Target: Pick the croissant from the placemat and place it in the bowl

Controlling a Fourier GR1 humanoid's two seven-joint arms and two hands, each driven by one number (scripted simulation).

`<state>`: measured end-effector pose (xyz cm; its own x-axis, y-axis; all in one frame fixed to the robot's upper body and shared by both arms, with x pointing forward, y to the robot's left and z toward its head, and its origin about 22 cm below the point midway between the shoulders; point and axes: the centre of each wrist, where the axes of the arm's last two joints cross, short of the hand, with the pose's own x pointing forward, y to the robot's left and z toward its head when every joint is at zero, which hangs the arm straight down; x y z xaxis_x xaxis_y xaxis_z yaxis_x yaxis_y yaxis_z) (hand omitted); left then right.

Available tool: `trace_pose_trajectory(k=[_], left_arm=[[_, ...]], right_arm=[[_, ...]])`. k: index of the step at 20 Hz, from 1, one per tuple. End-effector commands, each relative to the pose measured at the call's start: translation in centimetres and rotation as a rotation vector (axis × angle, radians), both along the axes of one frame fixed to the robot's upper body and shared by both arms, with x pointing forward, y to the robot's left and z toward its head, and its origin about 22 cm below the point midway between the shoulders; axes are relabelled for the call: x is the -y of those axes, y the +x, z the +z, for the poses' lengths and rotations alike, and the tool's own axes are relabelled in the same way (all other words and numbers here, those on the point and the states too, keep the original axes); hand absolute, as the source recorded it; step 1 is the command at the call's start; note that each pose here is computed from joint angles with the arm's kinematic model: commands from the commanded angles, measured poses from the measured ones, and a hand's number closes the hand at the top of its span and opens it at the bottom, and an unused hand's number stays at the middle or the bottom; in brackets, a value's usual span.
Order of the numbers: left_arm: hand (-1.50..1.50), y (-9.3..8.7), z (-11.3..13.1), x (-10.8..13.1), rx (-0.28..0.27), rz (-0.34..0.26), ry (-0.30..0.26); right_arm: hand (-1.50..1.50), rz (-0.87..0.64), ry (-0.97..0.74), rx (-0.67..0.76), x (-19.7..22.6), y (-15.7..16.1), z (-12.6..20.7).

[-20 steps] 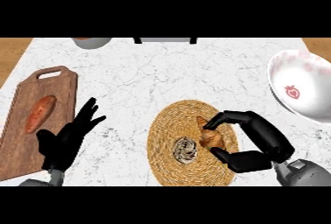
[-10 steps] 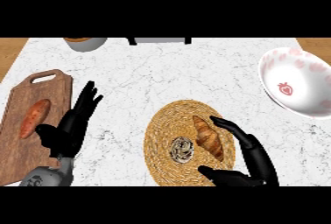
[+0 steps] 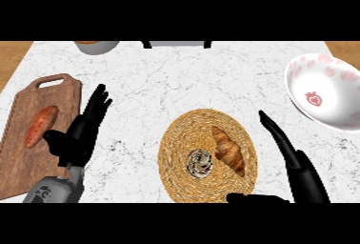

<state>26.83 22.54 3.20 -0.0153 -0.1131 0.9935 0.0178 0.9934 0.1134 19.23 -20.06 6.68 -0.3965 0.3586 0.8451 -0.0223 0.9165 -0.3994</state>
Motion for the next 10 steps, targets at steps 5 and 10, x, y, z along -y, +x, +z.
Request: trace_pose_trajectory(k=[5,10], left_arm=[[0.0,0.5,-0.8,1.3,0.013,-0.009,-0.013],[0.0,-0.4,-1.1,0.4,0.013,-0.014,0.004]], right_arm=[[-1.5,-0.02,-0.144,-0.233,-0.3,1.9,5.1],[-1.5,-0.009,-0.265,-0.405,-0.6,2.7,4.5]])
